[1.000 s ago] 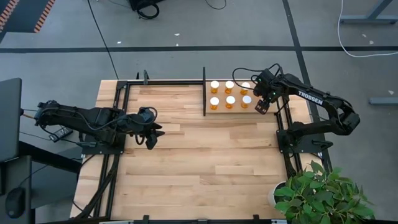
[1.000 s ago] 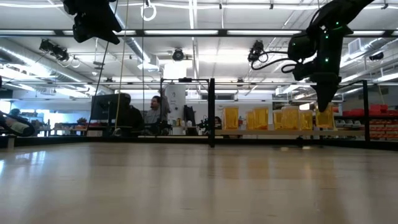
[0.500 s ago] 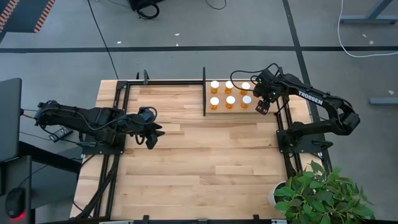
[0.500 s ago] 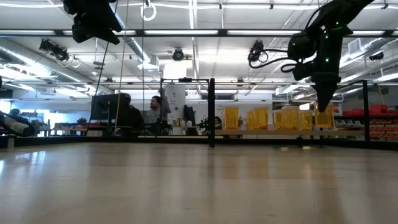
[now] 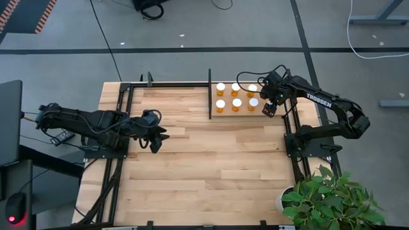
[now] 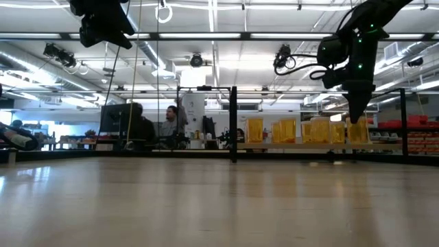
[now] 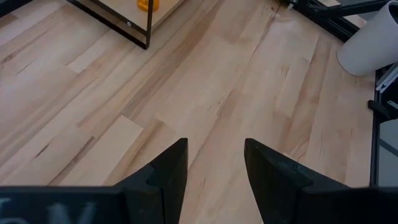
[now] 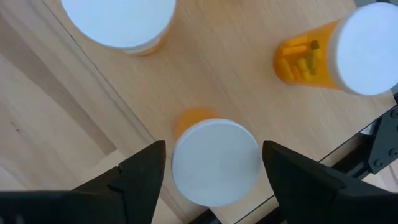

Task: Pick and place medicine bottles onto shelf by color
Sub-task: Put the orange pill bottle on the shelf

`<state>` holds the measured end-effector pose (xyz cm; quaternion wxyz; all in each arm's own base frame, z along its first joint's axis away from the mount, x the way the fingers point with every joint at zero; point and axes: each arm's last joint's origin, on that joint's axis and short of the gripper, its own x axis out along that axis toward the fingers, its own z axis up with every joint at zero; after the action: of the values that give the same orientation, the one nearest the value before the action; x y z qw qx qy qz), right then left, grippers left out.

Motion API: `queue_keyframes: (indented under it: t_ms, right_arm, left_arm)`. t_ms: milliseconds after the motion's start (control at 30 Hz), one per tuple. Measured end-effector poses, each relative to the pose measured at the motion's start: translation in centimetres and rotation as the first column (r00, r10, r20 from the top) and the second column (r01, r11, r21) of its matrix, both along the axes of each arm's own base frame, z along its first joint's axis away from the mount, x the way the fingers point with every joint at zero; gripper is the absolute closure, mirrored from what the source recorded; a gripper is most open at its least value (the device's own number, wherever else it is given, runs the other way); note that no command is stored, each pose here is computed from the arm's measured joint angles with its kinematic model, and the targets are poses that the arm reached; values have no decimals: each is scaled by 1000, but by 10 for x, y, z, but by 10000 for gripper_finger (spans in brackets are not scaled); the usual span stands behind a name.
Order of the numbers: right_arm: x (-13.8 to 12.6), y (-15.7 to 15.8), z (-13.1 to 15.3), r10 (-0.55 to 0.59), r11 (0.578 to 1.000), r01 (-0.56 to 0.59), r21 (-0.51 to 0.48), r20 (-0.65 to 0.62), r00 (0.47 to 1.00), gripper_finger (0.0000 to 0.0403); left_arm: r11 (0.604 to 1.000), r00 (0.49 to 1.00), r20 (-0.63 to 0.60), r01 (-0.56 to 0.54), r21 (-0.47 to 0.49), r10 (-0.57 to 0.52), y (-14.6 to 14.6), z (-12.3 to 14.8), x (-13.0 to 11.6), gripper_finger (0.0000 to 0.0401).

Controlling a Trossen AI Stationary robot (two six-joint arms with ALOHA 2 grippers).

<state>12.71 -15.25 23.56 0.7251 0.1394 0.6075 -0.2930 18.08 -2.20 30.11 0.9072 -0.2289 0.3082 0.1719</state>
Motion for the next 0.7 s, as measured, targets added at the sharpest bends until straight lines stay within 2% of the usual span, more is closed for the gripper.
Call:
queue_keyframes:
  t_ms: [400, 700]
  right_arm:
    - [-1, -1, 0, -13, 999, 12, -37, -43, 999, 129]
    - [0, -2, 1, -28, 999, 27, -47, -29, 999, 132]
  left_arm:
    - [1000, 1000, 1, -3, -4, 3, 0, 0, 0, 237]
    - [1000, 1000, 4, -13, -16, 13, 0, 0, 0, 237]
